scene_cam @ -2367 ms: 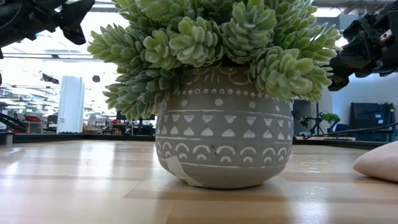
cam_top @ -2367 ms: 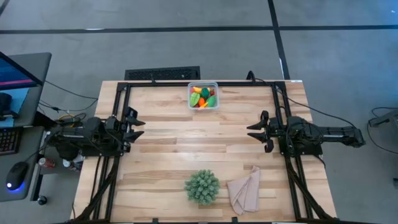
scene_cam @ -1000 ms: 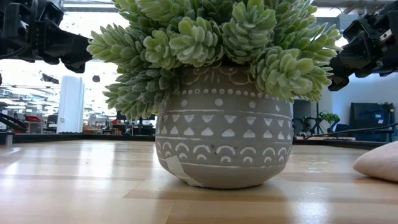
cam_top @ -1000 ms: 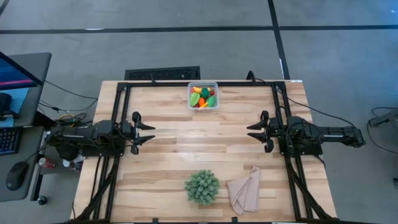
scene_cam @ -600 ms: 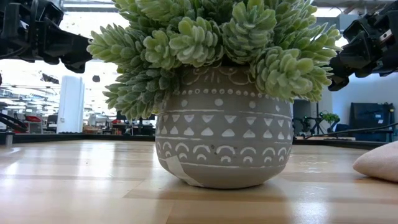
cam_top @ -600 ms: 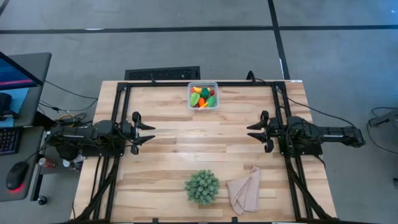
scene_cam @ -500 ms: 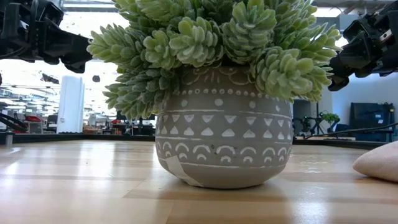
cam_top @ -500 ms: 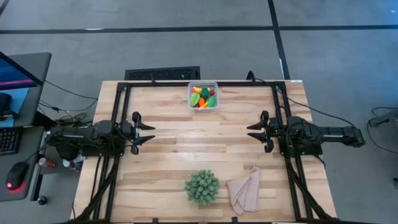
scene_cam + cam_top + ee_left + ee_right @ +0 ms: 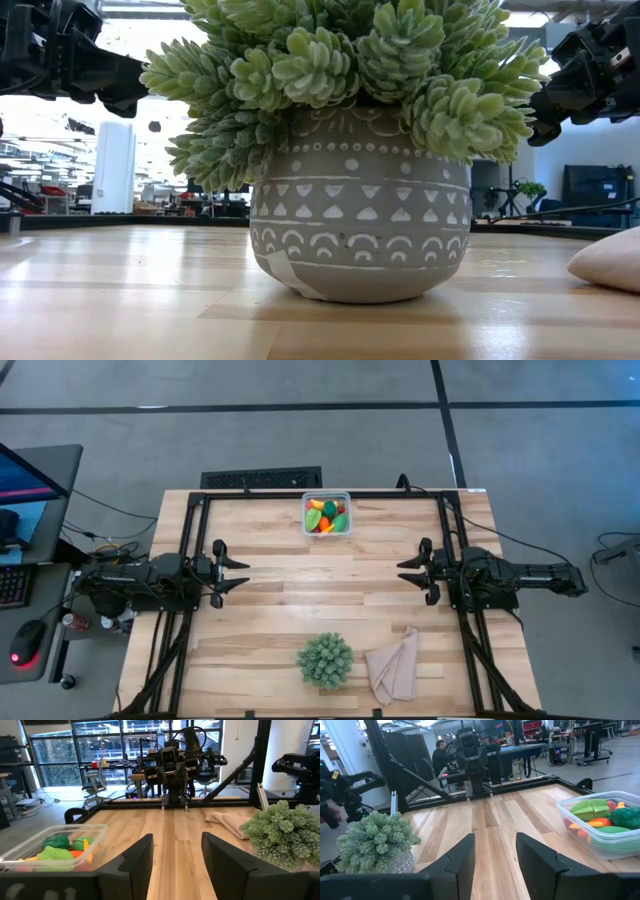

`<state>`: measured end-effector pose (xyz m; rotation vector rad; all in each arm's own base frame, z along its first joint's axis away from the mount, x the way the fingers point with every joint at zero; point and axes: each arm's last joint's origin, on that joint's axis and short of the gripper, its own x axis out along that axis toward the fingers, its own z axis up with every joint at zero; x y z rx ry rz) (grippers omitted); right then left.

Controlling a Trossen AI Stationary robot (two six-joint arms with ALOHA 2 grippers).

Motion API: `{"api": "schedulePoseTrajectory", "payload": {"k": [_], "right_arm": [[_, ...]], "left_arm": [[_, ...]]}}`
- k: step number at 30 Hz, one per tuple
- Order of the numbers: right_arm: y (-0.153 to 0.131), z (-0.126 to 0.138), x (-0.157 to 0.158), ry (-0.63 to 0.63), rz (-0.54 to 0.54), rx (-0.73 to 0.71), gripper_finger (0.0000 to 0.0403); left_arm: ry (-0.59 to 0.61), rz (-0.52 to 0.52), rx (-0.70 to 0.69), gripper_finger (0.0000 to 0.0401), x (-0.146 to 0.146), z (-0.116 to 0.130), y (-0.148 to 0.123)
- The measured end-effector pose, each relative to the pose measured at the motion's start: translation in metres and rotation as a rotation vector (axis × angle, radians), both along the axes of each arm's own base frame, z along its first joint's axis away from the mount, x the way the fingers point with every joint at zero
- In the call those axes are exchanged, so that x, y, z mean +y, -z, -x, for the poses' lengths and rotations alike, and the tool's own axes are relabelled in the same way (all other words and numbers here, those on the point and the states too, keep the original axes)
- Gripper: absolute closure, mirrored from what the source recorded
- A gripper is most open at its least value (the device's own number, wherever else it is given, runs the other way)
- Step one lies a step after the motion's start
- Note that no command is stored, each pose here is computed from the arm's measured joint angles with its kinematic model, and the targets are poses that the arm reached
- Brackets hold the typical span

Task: Pick and placing Produce into tupperware
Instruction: Return to Home Position

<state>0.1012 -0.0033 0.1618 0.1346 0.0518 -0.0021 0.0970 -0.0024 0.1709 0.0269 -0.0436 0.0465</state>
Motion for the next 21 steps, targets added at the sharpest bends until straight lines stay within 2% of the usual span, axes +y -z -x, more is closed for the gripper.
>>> {"api": "schedulePoseTrajectory", "payload": {"k": [5,9,13,21], "right_arm": [[0.0000,0.0000,0.0000,0.000,0.002,0.000,0.0266],[-0.0001,0.0000,-0.0001,-0.003,0.084,0.000,0.0267],[-0.0001,0.0000,-0.0001,-0.002,0.073,-0.001,0.0268],[0.0000,0.0000,-0.0001,-0.010,0.227,0.000,0.0267]], "left_arm": [[0.000,0.000,0.000,0.0241,0.0000,0.0000,0.0000],[0.000,0.000,0.000,0.0241,0.0000,0.0000,0.0000],[0.000,0.000,0.001,0.0241,0.0000,0.0000,0.0001],[0.000,0.000,0.001,0.0241,0.0000,0.0000,0.0001]]}}
